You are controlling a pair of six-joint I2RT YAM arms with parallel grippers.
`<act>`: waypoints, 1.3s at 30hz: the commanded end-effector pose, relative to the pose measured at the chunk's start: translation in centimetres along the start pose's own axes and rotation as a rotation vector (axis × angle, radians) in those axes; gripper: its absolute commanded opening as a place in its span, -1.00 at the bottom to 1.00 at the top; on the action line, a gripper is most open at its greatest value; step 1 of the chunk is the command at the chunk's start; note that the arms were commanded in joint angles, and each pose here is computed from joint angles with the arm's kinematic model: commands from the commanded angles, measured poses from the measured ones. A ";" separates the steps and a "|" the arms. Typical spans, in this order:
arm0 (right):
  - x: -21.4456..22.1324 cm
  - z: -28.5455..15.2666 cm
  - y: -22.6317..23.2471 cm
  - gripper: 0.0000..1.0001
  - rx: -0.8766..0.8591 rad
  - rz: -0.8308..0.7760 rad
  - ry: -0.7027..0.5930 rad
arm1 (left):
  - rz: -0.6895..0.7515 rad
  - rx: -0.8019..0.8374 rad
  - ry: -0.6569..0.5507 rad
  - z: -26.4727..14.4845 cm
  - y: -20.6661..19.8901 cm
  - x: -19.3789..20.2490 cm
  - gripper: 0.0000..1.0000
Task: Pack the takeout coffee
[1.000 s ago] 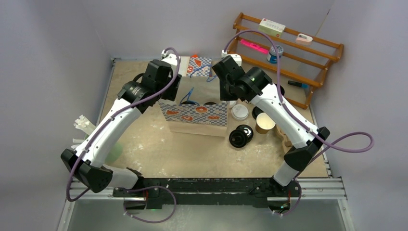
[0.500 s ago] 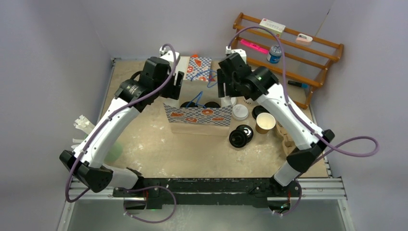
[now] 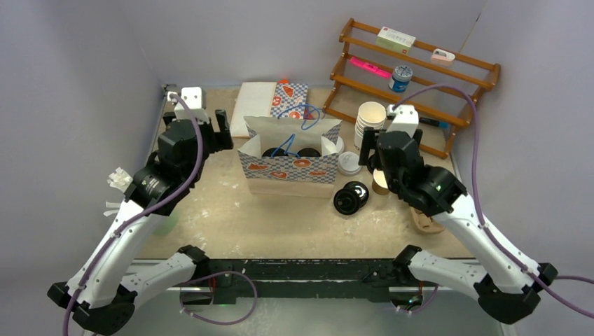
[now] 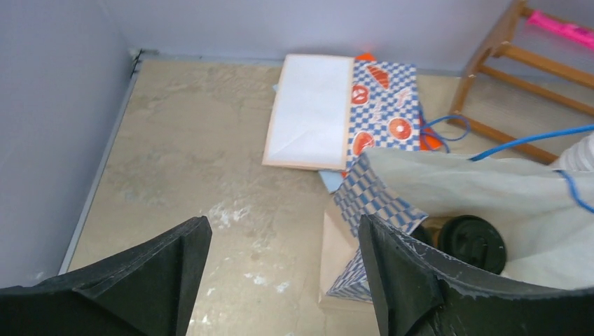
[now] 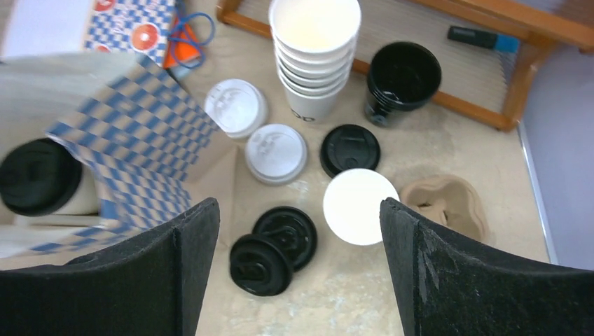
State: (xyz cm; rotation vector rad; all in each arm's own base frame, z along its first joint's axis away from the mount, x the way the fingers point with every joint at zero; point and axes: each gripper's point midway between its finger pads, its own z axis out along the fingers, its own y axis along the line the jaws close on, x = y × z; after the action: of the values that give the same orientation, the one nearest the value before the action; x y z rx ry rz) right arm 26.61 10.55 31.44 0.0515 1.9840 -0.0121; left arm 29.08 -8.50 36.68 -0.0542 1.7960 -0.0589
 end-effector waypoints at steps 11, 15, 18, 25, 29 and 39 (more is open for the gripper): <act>7.0 2.1 -6.0 0.65 0.167 0.156 -0.017 | -0.149 -0.248 0.183 3.6 7.3 11.9 0.70; 8.4 4.6 -7.6 0.66 0.200 0.266 0.015 | -0.164 -0.297 0.212 5.2 9.3 13.2 0.71; 9.2 6.0 -9.3 0.65 0.228 0.334 0.024 | -0.156 -0.334 0.213 6.1 10.0 14.1 0.72; 7.5 10.0 -9.8 0.64 0.238 0.276 -0.116 | -0.058 -0.320 0.127 8.7 10.5 15.2 0.72; 6.8 12.6 -10.0 0.70 0.264 0.228 -0.189 | 0.043 -0.359 0.062 9.8 11.7 15.2 0.74; 9.8 15.3 -11.7 0.97 0.195 0.188 -0.292 | 0.178 -0.355 0.011 12.9 13.0 17.1 0.77</act>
State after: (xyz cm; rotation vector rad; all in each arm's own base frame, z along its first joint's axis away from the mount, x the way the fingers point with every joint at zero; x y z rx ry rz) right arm 34.62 -1.49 13.48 0.4112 1.8192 -0.1524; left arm 35.51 2.70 14.73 -0.1584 1.9129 0.4001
